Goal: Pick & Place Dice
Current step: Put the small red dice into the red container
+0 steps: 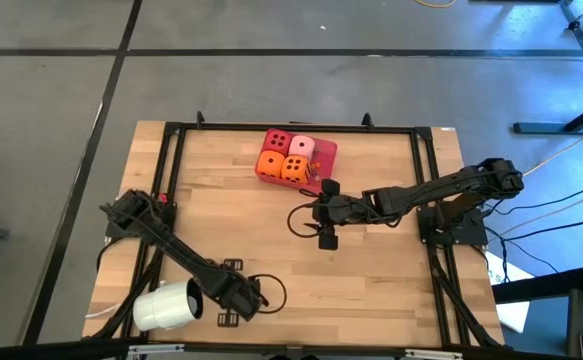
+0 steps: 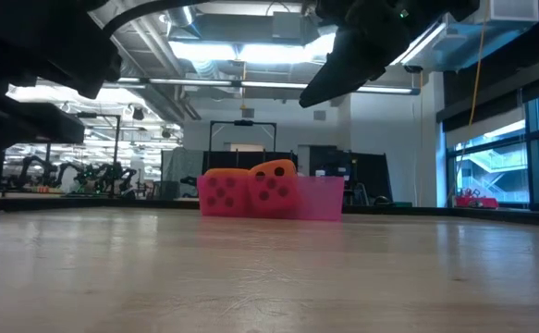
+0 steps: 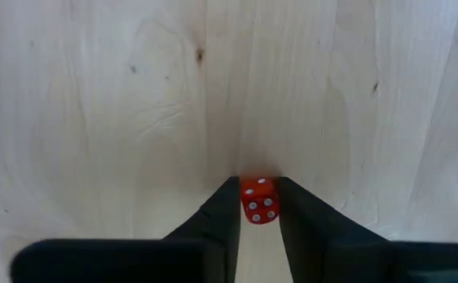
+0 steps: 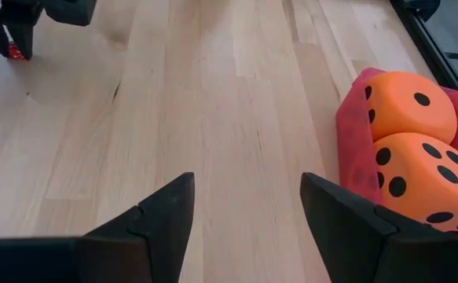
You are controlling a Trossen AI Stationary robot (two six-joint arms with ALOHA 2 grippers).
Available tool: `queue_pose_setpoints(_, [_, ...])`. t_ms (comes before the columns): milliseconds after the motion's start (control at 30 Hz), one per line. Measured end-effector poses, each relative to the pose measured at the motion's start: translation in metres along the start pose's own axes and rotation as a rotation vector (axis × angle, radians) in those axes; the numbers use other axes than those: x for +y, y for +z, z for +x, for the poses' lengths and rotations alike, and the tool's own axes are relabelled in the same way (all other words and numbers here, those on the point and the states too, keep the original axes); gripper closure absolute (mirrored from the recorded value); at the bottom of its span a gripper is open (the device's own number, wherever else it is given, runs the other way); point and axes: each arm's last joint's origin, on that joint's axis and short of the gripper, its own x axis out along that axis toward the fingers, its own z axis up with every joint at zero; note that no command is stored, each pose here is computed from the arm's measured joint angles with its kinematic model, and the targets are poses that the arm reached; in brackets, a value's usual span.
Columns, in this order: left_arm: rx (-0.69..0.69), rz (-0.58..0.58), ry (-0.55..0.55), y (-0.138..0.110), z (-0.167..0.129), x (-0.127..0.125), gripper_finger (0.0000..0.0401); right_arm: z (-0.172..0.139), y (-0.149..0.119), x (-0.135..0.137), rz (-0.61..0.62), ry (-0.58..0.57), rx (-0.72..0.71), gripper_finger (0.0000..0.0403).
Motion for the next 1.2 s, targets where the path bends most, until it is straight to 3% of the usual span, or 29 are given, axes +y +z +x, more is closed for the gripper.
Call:
queue_pose_setpoints(300, [-0.044,0.083,0.056,0.016,-0.005,0.019,0.0368,-0.006,-0.012,-0.003,-0.058,-0.022,0.134,0.0169])
queue_pose_setpoints(533, [-0.264,0.289,0.306,0.062,-0.049,0.059,0.0370,-0.021,-0.024,0.001,0.020,-0.031,0.262,0.0169])
queue_pose_setpoints(667, [-0.376,0.297,0.508,0.093,-0.080,0.095,0.0367,-0.031,-0.039,0.000,0.064,-0.122,0.411,0.0169])
queue_pose_setpoints(733, [-0.427,0.284,0.540,0.108,-0.094,0.118,0.0362,-0.036,-0.047,0.000,0.092,-0.192,0.478,0.0169])
queue_pose_setpoints(1000, [-0.553,0.201,0.504,0.132,-0.121,0.225,0.0361,-0.045,-0.063,0.005,0.082,-0.297,0.568,0.0170])
queue_pose_setpoints(1200, [-0.713,0.161,0.481,0.137,-0.140,0.282,0.0360,-0.051,-0.069,0.004,0.130,-0.380,0.608,0.0170])
